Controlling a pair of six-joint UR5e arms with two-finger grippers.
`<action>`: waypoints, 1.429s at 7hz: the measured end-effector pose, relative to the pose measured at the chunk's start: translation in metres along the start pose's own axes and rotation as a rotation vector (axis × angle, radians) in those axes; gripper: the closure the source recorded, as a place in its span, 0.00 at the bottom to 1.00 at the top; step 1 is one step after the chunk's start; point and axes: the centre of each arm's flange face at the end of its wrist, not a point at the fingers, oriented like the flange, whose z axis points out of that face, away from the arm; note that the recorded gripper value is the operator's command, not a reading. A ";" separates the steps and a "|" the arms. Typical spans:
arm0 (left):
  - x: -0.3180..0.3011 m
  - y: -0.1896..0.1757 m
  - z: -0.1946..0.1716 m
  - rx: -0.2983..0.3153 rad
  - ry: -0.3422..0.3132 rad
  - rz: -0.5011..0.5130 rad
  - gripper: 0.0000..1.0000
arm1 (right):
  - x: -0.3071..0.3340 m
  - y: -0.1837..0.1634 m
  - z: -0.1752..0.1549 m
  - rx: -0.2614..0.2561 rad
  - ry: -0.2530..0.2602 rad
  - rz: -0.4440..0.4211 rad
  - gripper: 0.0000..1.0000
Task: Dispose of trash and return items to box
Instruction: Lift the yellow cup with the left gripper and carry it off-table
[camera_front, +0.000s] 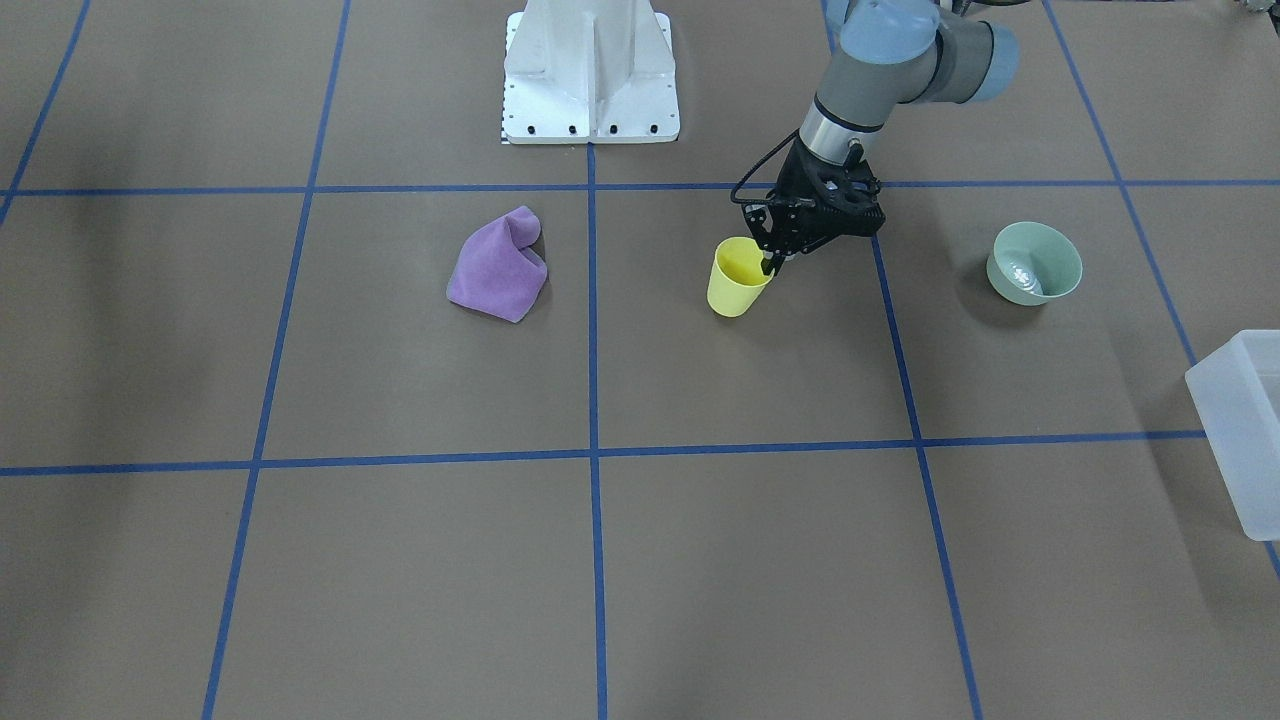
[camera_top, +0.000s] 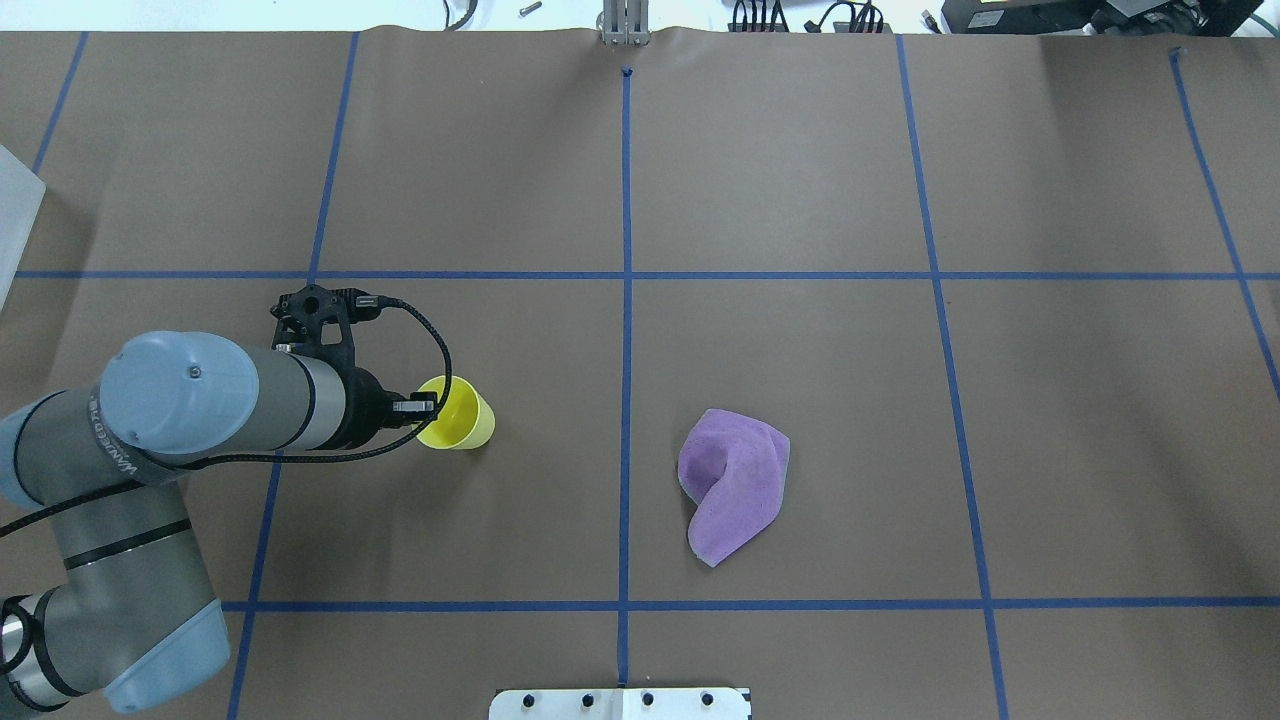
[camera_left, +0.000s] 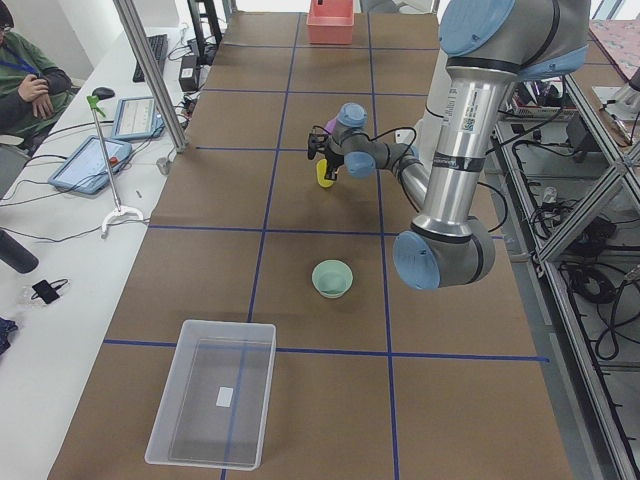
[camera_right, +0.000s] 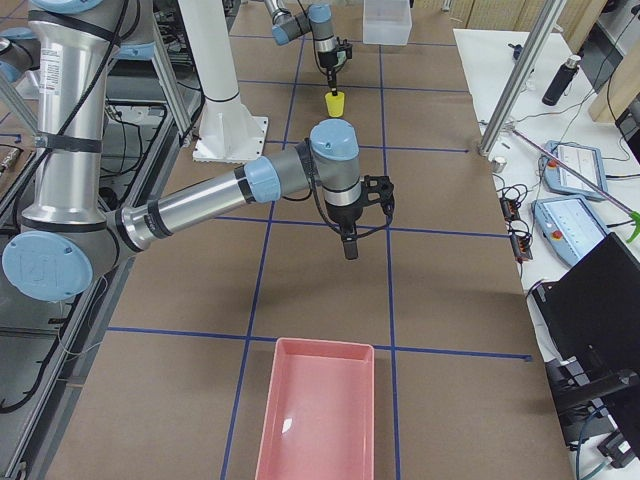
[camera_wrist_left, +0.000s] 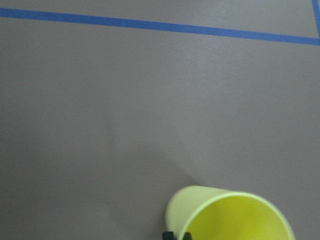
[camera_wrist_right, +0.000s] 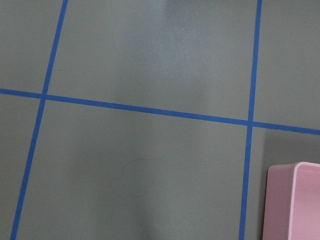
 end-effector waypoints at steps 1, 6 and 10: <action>0.002 -0.005 -0.008 0.011 0.011 -0.015 1.00 | 0.000 0.000 0.000 0.000 0.000 0.000 0.00; -0.094 -0.106 -0.122 -0.001 -0.104 0.119 1.00 | -0.004 -0.001 0.003 -0.005 -0.004 -0.011 0.00; -0.348 -0.201 -0.206 -0.089 -0.130 0.396 1.00 | -0.008 -0.001 0.006 -0.012 -0.006 -0.023 0.00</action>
